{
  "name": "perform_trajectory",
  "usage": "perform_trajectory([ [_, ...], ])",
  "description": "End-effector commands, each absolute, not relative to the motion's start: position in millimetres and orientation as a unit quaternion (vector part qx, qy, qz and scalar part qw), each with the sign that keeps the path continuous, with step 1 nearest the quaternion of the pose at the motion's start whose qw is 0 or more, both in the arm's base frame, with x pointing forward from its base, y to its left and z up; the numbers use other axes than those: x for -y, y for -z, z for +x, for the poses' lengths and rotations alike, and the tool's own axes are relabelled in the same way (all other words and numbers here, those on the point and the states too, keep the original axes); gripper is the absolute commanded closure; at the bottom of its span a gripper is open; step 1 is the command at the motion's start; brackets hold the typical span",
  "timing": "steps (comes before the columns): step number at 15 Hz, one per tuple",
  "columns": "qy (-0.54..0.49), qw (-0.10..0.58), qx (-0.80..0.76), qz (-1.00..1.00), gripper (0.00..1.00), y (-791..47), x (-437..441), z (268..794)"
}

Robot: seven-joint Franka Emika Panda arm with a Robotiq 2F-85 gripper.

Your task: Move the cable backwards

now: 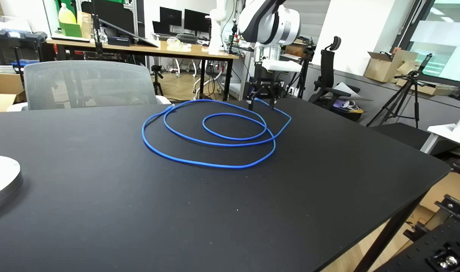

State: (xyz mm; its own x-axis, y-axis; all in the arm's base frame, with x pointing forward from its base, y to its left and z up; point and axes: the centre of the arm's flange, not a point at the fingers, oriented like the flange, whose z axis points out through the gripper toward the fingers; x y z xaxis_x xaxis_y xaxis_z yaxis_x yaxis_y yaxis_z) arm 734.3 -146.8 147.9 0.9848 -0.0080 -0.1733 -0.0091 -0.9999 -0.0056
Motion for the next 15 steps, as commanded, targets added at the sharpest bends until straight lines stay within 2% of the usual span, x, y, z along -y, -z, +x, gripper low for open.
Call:
perform_trajectory([
  [1,-0.083,0.011,-0.025,-0.996,0.25,-136.0,149.2,753.0],
  [2,-0.082,0.012,-0.026,-0.996,0.26,-134.4,149.3,753.1],
  [3,-0.080,0.014,-0.028,-0.996,0.32,-133.1,149.6,753.7],
  [6,-0.076,0.020,-0.031,-0.996,0.55,-131.7,151.4,755.8],
  [12,-0.074,0.025,-0.035,-0.996,0.95,-132.6,156.4,757.1],
  [15,-0.077,0.030,-0.038,-0.996,1.00,-129.5,158.8,757.4],
])
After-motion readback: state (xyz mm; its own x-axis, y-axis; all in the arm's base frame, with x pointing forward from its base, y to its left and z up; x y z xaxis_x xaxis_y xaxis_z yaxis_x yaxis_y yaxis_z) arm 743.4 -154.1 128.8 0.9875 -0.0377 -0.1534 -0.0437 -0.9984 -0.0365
